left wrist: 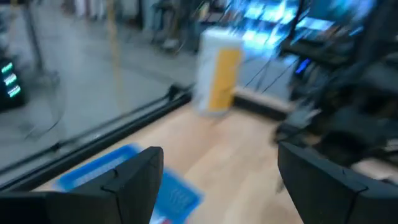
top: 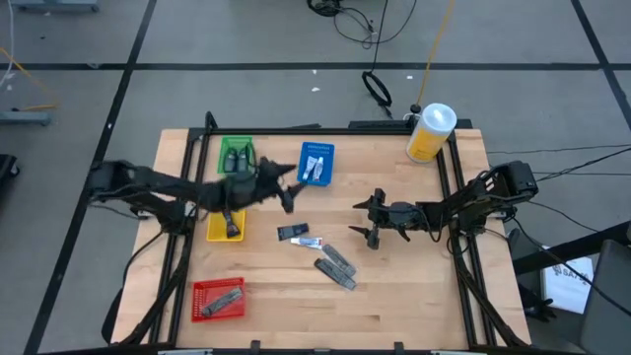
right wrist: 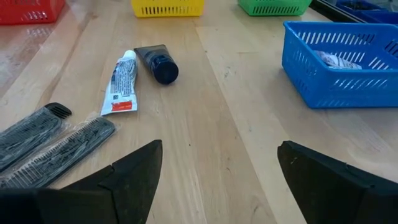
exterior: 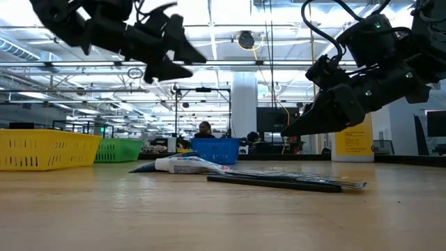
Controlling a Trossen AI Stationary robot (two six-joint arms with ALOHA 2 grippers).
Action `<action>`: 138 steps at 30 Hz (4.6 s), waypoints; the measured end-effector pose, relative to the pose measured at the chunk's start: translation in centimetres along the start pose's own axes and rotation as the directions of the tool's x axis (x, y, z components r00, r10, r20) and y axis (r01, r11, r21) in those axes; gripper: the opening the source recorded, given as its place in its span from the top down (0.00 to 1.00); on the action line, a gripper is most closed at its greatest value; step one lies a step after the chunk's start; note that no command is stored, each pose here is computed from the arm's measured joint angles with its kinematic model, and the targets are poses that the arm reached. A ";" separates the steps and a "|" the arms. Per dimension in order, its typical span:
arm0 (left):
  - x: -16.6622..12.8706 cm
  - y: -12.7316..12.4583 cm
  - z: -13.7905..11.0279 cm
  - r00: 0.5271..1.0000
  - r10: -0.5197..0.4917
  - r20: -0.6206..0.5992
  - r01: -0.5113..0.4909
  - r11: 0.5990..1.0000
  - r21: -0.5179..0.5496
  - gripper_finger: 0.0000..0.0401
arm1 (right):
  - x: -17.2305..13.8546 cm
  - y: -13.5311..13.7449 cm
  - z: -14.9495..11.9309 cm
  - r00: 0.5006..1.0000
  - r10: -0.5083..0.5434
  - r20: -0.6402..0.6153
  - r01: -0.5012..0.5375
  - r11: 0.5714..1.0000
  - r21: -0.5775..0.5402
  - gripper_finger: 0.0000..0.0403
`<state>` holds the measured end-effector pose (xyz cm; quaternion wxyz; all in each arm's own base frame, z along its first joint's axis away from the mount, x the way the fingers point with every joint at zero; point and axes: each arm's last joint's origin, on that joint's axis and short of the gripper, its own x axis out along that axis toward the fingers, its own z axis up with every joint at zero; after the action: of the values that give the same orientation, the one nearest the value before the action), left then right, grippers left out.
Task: Pick & Place Travel size toiletries
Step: Put the white toothpaste in the blue basket
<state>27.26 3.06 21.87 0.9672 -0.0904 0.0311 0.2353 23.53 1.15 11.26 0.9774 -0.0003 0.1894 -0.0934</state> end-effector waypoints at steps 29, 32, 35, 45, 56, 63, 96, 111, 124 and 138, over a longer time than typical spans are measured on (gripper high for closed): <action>4.9 -11.2 -5.8 0.714 -0.420 -0.560 0.674 0.628 0.389 0.24 | 0.0 0.0 -0.1 1.000 0.001 -0.012 -0.001 1.000 0.023 0.23; 4.7 -10.9 -6.4 0.678 -0.400 -0.617 0.685 0.650 0.331 0.24 | 0.0 0.0 -0.1 1.000 0.001 -0.012 -0.001 1.000 0.023 0.23; 4.2 -10.5 -7.1 0.644 -0.333 -0.689 0.670 0.680 0.298 0.24 | 0.0 0.0 -0.1 1.000 0.001 -0.012 -0.001 1.000 0.030 0.23; 1.9 -9.6 -9.0 0.519 -0.093 -0.850 0.579 0.769 0.270 0.25 | 0.0 0.0 -0.1 1.000 0.001 -0.011 0.000 0.999 0.032 0.23; 2.4 -9.4 -10.5 0.506 -0.079 -0.859 0.559 0.789 0.256 0.52 | 0.0 0.0 0.0 1.000 0.002 -0.005 -0.001 0.999 0.033 0.23; 3.2 -9.0 -10.1 0.537 -0.116 -0.836 0.502 0.840 0.206 0.72 | 0.0 0.0 0.0 1.000 0.001 -0.005 -0.001 0.999 0.033 0.23; 13.2 5.2 1.5 0.719 0.174 -0.673 -0.239 0.971 -0.005 0.95 | 0.0 0.0 -0.1 1.000 0.001 -0.006 -0.001 1.000 0.029 0.23; 13.5 8.2 2.0 0.717 0.190 -0.671 -0.367 0.921 -0.132 0.89 | 0.0 0.0 -0.1 1.000 0.000 -0.006 0.000 1.000 0.028 0.23; 14.8 7.4 -0.4 0.708 0.202 -0.677 -0.391 0.910 -0.138 0.85 | 0.0 0.0 -0.1 1.000 0.000 -0.013 0.001 0.999 0.034 0.23; 15.3 7.2 -1.7 0.695 0.194 -0.692 -0.387 0.912 -0.133 0.79 | 0.0 0.0 -0.1 1.000 -0.001 -0.015 0.001 0.999 0.038 0.23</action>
<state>37.50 15.87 17.46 0.8200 -0.2924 0.3553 0.3405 23.47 1.15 11.12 0.9758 0.0187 0.1949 -0.0974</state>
